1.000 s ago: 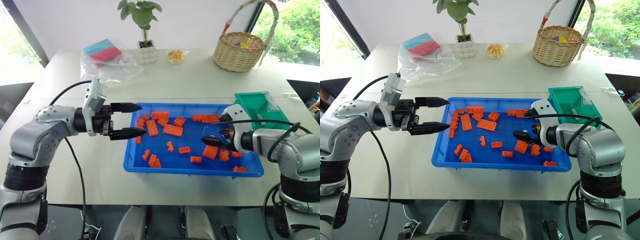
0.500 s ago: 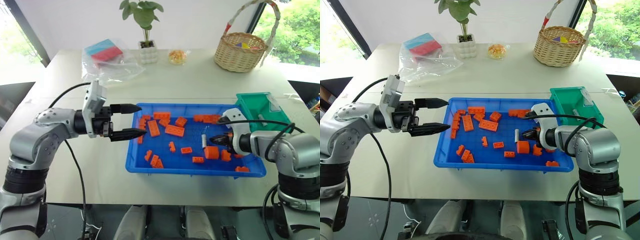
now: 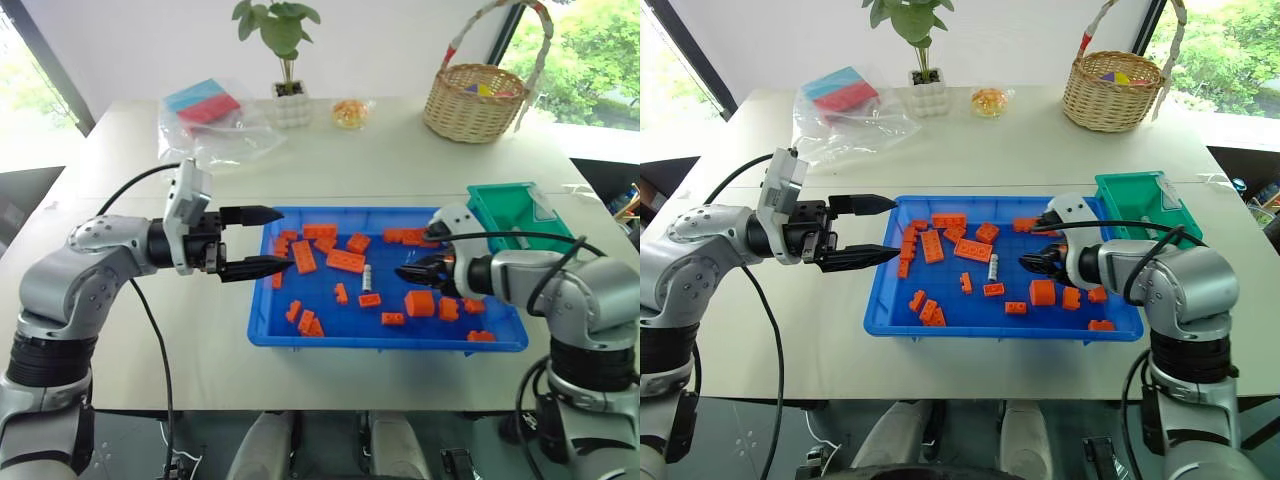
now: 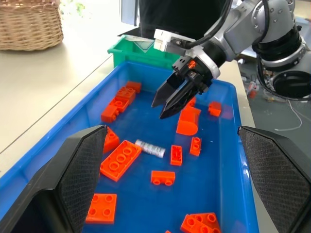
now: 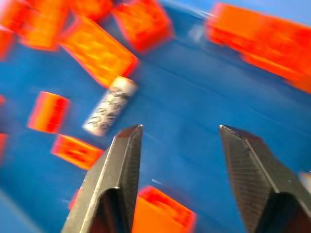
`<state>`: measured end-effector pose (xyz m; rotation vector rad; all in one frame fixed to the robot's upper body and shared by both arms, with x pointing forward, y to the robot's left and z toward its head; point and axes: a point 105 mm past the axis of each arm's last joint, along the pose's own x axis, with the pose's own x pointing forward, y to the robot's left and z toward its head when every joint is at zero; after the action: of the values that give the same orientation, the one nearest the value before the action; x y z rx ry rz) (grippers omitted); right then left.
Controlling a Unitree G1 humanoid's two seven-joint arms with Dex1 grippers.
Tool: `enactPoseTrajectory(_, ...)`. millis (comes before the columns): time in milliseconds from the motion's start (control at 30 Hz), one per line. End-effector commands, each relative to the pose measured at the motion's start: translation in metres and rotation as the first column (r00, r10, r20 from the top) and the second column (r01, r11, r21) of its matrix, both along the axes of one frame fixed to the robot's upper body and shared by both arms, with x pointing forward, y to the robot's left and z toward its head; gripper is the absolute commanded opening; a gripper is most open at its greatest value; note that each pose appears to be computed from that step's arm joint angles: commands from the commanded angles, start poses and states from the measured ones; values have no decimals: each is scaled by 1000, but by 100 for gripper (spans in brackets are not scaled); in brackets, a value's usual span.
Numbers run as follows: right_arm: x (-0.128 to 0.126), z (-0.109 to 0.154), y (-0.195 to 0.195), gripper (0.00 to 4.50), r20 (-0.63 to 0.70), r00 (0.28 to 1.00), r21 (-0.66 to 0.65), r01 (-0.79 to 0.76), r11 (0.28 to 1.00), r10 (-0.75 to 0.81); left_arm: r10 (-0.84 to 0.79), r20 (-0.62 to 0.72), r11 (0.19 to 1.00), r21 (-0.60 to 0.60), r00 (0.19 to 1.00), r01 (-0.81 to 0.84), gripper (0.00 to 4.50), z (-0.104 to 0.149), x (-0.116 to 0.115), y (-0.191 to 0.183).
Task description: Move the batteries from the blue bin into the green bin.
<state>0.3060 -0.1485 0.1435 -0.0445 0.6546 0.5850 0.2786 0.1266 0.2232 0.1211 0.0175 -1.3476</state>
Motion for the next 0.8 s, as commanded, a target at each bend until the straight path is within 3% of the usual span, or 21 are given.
enactPoseTrajectory(33, 1, 6, 20, 224, 17, 999, 45, -45, 998, 44, 3, 46, 1000, -9, 999, -3, 450, 8, -1, 3)
enactPoseTrajectory(333, 3, -11, 49, 224, -60, 993, 35, -102, 994, 104, 12, 49, 1000, 3, 999, -13, 450, 11, -4, 7)
enactPoseTrajectory(800, 11, -26, 52, 224, -95, 992, -19, -90, 996, 87, 50, 53, 999, -5, 997, -49, 450, 13, -5, 10)
